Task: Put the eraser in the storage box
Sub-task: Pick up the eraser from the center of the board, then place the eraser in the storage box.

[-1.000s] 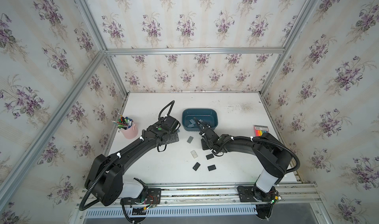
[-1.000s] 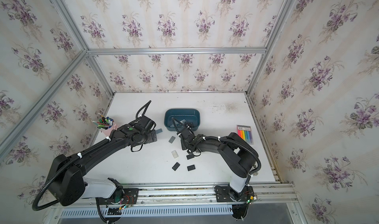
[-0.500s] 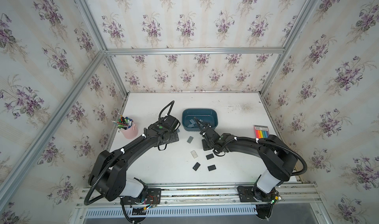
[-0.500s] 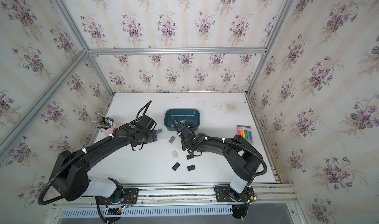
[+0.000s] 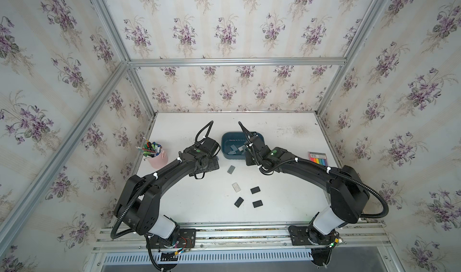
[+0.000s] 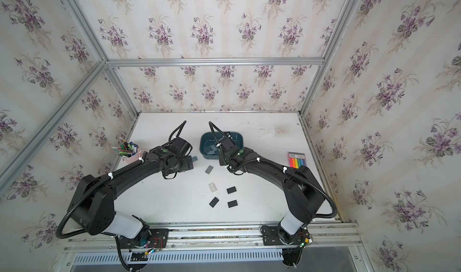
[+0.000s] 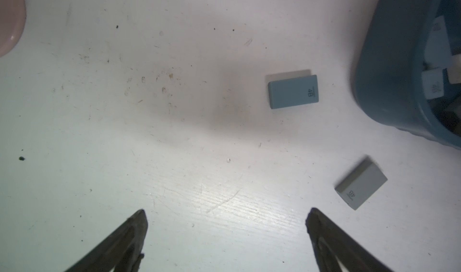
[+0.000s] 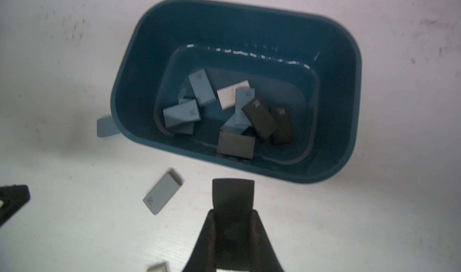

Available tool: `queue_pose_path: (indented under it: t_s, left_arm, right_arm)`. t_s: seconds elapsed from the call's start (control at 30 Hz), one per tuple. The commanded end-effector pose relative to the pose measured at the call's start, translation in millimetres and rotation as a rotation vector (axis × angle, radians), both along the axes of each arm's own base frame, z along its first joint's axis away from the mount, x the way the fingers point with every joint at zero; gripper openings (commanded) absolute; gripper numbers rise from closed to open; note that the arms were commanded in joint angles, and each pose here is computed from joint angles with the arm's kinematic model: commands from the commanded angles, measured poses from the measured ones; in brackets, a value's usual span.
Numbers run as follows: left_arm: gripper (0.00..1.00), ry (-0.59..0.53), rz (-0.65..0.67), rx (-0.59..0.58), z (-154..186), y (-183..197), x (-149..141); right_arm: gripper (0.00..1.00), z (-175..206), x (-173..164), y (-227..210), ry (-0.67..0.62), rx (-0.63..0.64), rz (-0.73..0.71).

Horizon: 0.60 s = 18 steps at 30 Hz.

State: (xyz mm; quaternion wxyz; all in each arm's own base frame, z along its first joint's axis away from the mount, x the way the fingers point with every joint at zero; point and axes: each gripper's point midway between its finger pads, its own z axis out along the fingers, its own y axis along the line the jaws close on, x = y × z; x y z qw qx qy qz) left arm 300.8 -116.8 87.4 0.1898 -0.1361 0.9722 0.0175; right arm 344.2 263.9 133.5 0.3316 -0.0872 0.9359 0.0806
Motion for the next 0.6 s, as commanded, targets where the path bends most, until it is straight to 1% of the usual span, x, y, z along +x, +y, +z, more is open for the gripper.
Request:
queue_pose_path:
  t_s: [0.0,0.2,0.37,0.47,0.57]
  left_arm:
    - [1.00,0.001,0.007,-0.009,-1.2,-2.0,2.2]
    - [1.00,0.010,0.010,-0.013,-5.5,-2.8,3.1]
    - [1.00,0.011,0.008,-0.014,-5.6,-4.1,4.2]
    - [1.00,0.014,0.009,-0.008,-6.4,-3.5,4.6]
    - [1.00,0.016,0.008,-0.005,-7.5,-3.5,5.2]
  right_arm:
    - [0.12,4.3,16.7,-0.8,0.021,-0.003,0.023]
    - [0.13,-10.6,46.4,3.3,0.065,-0.027,0.015]
    - [0.15,-40.0,60.5,-1.1,0.127,-0.028,0.000]
    - [0.21,-53.9,63.3,0.3,0.167,-0.030,0.003]
    - [0.32,-60.3,65.3,1.5,0.176,-0.031,0.005]
